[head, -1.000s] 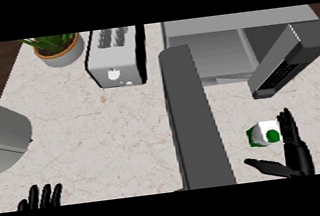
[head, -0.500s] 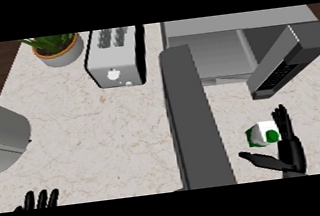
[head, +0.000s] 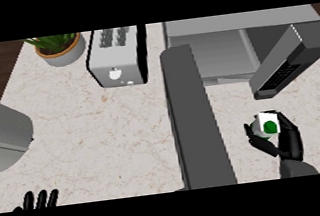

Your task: Pick up the milk, place it into the microwave and close the microwave

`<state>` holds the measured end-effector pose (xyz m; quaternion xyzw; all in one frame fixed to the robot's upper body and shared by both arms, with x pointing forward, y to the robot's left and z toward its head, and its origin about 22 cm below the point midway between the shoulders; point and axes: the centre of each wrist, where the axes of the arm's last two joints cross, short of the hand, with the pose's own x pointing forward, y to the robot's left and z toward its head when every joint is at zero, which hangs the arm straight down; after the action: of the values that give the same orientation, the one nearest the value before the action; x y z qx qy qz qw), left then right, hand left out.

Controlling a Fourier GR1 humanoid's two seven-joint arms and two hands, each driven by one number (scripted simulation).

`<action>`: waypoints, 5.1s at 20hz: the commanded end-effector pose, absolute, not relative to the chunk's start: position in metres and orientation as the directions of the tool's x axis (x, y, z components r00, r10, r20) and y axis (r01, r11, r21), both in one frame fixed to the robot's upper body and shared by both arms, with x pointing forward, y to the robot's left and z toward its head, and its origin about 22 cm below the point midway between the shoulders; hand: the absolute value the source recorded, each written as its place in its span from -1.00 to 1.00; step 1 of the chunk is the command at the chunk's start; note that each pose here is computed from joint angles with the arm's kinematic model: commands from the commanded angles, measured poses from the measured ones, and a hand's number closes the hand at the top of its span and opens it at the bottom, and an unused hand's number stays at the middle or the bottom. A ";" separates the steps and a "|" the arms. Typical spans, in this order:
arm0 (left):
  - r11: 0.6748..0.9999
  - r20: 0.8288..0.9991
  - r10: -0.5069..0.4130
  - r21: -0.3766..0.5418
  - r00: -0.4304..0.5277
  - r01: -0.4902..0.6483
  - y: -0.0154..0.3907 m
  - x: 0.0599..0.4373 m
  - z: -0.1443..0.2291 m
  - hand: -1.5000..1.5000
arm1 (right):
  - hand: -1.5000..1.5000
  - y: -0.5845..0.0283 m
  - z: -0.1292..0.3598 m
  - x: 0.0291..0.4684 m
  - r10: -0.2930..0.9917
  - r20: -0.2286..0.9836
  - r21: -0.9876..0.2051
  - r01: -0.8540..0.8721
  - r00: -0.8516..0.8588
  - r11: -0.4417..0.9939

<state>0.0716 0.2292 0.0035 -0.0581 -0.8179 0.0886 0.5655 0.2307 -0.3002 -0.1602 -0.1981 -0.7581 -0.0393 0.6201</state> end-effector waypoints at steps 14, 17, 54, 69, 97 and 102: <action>0.975 0.918 0.219 -0.220 -0.329 0.036 0.225 0.070 0.000 -1.00 | 1.00 -0.267 -0.125 0.305 0.159 0.917 -0.075 0.234 -0.365 0.969; 0.972 0.910 0.228 -0.233 -0.348 0.028 0.223 0.070 0.009 -1.00 | 1.00 -0.269 -0.133 0.294 0.160 0.913 -0.085 0.209 -0.376 0.974; 0.970 0.914 0.227 -0.245 -0.338 -0.011 0.235 0.054 -0.004 -1.00 | 1.00 -0.183 -0.026 0.283 0.059 0.906 -0.033 0.069 -0.419 0.997; 0.969 0.920 0.222 -0.245 -0.324 -0.033 0.238 0.049 0.001 -1.00 | 1.00 -0.172 -0.048 0.362 0.133 0.962 -0.099 0.149 -0.240 0.984; 0.969 0.910 0.245 -0.230 -0.335 0.084 0.260 0.064 -0.008 -1.00 | 1.00 -0.234 -0.023 0.406 0.586 0.771 -0.478 0.381 -0.249 0.791; 0.975 0.917 0.222 -0.214 -0.330 0.060 0.267 0.060 -0.008 -1.00 | 1.00 -0.229 -0.004 0.418 0.533 0.789 -0.379 0.442 -0.304 0.813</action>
<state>0.0612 0.2619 -0.0072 -0.0916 -0.8127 0.0746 0.5706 0.4135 -0.2307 -0.0108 -0.2948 -0.7926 0.0656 0.5297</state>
